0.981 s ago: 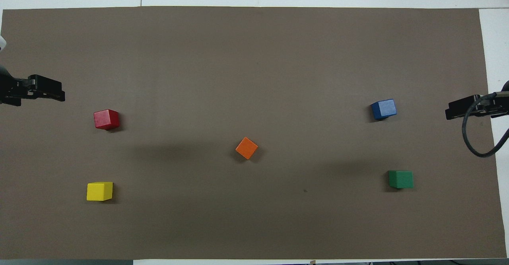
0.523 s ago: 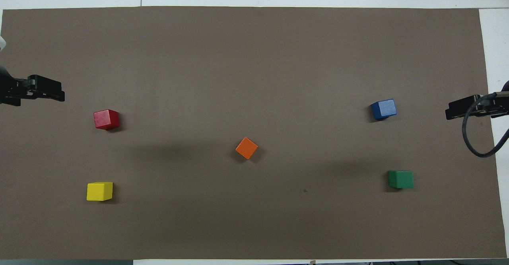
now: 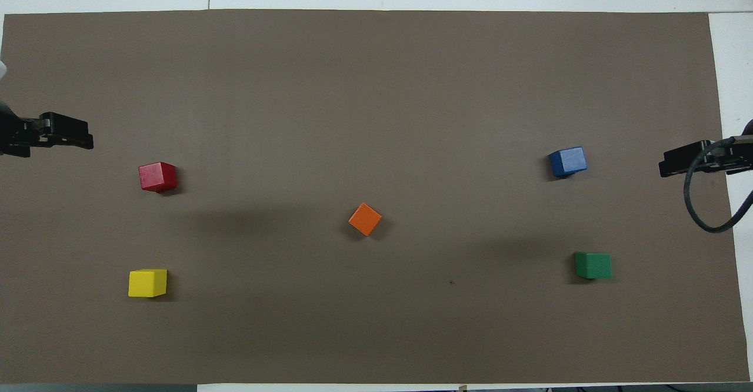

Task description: Transfer red block to right arm and stack on blue block

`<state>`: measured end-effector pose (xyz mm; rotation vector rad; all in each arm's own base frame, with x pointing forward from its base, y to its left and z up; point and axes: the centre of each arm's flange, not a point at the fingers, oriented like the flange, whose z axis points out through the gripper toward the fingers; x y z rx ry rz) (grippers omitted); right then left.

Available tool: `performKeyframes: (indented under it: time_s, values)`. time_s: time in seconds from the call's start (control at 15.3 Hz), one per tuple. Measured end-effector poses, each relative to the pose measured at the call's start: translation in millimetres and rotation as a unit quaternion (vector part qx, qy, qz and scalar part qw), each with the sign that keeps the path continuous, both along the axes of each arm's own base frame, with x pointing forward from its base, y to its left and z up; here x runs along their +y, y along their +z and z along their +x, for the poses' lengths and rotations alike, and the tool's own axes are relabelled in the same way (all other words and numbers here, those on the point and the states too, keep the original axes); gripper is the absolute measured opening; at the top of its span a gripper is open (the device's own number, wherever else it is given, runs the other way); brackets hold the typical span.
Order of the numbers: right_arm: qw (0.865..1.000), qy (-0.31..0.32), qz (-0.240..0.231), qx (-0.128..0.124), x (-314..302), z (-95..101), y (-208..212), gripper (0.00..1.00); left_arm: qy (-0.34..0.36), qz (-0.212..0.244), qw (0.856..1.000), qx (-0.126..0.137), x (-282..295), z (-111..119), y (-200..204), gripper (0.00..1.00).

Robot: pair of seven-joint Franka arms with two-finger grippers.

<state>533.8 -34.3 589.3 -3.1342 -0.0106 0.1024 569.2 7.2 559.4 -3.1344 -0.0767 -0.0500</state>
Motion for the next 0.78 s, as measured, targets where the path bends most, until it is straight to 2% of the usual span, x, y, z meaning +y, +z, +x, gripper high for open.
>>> performKeyframes:
  time_s: [0.26, 0.59, 0.78]
  values:
    - [1.0, 0.0, 0.0, 0.001, 0, -0.2, -1, 1.0, -0.002, 0.0, 1.0, -0.018, -2, -1, -59, 1.0]
    - [1.0, 0.0, 0.0, 0.003, 0, -0.4, -3, 1.0, 0.056, -0.002, 0.998, 0.004, -6, -4, -121, 1.0]
    - [1.0, 0.001, 0.0, 0.005, 1, -1.1, -5, 1.0, 0.06, -0.004, 0.998, -0.001, -10, -3, -160, 1.0]
